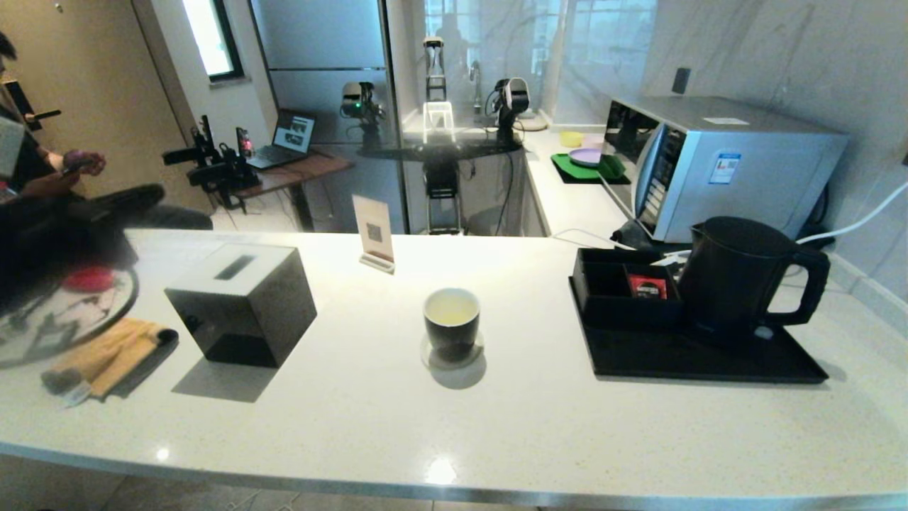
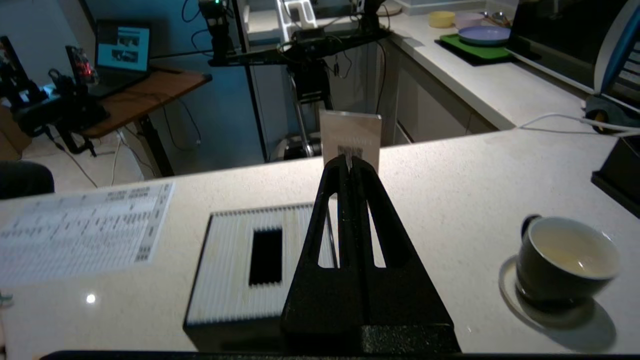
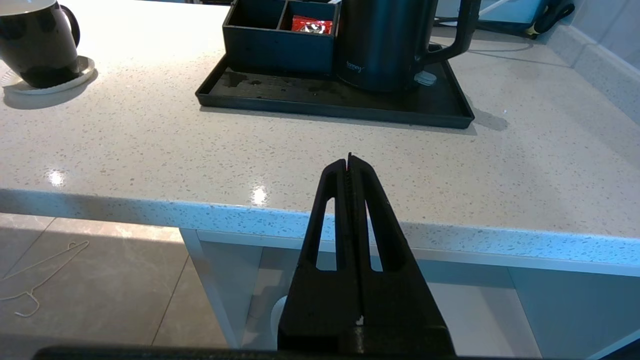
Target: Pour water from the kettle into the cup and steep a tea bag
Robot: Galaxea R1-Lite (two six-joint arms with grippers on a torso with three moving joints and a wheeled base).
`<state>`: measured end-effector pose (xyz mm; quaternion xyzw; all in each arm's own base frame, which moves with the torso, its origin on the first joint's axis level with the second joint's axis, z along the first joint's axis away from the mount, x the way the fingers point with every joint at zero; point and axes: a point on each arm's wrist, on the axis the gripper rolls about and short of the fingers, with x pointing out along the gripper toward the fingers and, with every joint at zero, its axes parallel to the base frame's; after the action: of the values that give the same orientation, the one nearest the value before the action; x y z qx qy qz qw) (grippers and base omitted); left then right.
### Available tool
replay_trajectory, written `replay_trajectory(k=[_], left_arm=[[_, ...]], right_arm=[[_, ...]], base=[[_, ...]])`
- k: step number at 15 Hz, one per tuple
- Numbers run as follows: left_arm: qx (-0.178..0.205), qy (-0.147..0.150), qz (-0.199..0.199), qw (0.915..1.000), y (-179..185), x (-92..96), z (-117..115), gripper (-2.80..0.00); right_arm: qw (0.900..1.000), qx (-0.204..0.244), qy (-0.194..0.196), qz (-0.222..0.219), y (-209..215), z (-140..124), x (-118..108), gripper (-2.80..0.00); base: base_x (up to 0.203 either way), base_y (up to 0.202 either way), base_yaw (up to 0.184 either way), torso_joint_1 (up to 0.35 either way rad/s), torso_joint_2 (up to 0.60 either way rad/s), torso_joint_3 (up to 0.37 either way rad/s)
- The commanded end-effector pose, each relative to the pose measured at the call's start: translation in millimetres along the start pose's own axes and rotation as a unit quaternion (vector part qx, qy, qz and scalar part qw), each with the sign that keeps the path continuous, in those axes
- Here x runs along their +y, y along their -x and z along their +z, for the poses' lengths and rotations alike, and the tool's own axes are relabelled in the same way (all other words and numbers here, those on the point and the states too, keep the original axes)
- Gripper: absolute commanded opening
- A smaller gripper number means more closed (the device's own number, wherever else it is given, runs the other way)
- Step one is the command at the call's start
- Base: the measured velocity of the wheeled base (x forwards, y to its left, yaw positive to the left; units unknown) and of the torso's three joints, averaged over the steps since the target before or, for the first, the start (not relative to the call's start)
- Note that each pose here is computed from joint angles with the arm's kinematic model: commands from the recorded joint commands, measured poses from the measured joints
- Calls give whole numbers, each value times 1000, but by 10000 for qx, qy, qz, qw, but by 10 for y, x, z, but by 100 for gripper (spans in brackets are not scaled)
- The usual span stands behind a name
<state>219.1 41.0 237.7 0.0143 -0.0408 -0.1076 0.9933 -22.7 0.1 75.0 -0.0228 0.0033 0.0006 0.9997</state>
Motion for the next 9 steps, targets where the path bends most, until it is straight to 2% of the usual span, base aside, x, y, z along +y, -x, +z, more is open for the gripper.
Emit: replay_trajectory(k=[1,4,6,9], left_arm=[[20,5,-27,10000,354,-176,-74,-280],[355,152,-33,9992,889,-446,-441,-280],[308,130,-43,9994,1246,-635,-599,-280],[306,134,222,9992,1683,-820,-791,-280]], right_arm=[[10000,-2,2,2,0,0,0,-280],[10000,-2,2,2,0,0,0,-280],[10000,-2,2,2,0,0,0,-280],[10000,-2,2,2,0,0,0,-280]], base=[[0,0,0,0,0,0],[0,0,0,0,0,0],[0,0,0,0,0,0],[0,0,0,0,0,0]])
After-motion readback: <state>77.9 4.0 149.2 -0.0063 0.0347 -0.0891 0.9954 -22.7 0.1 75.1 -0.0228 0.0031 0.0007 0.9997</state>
